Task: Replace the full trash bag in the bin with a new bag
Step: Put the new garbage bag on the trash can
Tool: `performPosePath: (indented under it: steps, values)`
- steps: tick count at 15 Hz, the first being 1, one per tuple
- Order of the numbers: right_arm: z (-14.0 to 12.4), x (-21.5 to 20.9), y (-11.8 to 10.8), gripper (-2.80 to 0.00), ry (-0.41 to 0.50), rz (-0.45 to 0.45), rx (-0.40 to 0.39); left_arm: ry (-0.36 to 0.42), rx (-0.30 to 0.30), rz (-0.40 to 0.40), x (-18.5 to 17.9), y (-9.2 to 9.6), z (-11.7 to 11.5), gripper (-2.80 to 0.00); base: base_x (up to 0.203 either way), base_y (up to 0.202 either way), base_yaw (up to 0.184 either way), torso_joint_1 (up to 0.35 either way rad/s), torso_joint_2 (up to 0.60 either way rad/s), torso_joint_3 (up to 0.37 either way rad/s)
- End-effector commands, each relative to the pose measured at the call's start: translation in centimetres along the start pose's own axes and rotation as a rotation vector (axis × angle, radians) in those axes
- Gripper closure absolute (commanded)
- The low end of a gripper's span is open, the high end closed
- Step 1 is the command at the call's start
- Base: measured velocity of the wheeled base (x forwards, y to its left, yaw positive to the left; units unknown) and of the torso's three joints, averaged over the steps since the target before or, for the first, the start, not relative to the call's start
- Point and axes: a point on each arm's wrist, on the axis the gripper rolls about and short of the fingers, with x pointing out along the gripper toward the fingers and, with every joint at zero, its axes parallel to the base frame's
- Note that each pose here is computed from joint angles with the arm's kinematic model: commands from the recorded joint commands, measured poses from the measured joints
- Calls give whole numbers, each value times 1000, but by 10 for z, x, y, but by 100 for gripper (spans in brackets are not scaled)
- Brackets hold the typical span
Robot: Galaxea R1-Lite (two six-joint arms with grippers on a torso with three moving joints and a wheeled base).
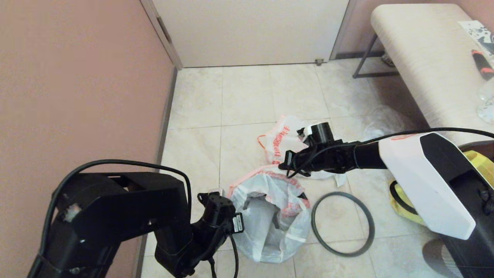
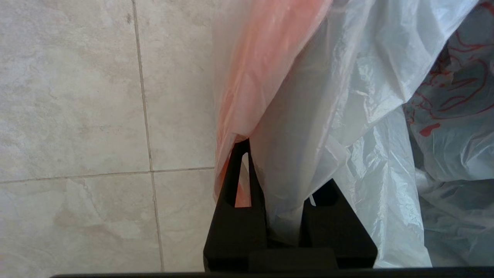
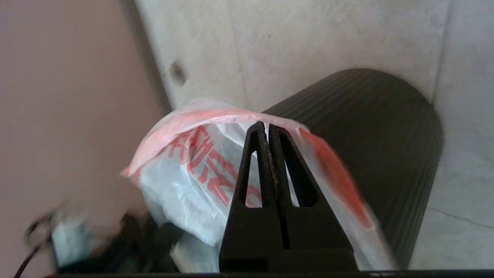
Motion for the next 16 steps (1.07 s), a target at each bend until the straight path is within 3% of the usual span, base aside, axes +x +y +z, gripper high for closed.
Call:
performPosePath:
  steps: [1, 4, 9, 12, 15, 16]
  values:
    - [4, -6, -9, 0, 53, 63, -4, 4, 1, 3, 2, 1, -2, 0, 0, 0, 0, 0, 0, 0]
    - [-10, 2, -24, 0, 142, 28, -81, -1, 0, 1, 2, 0, -1, 0, 0, 0, 0, 0, 0, 0]
    - [-11, -2, -26, 0, 158, -18, -69, -70, -15, -31, -2, -3, 5, 0, 0, 0, 0, 0, 0, 0]
    - [9, -48, 15, 0, 101, -47, -97, -86, -19, -35, -3, -4, 10, 0, 0, 0, 0, 0, 0, 0]
    - [8, -84, 56, 0, 125, -53, -71, -85, -14, -35, -3, -3, 9, 0, 0, 0, 0, 0, 0, 0]
    - [3, -92, 63, 0, 155, -66, -53, -88, -10, -36, -2, -4, 10, -280, 0, 0, 0, 0, 0, 0]
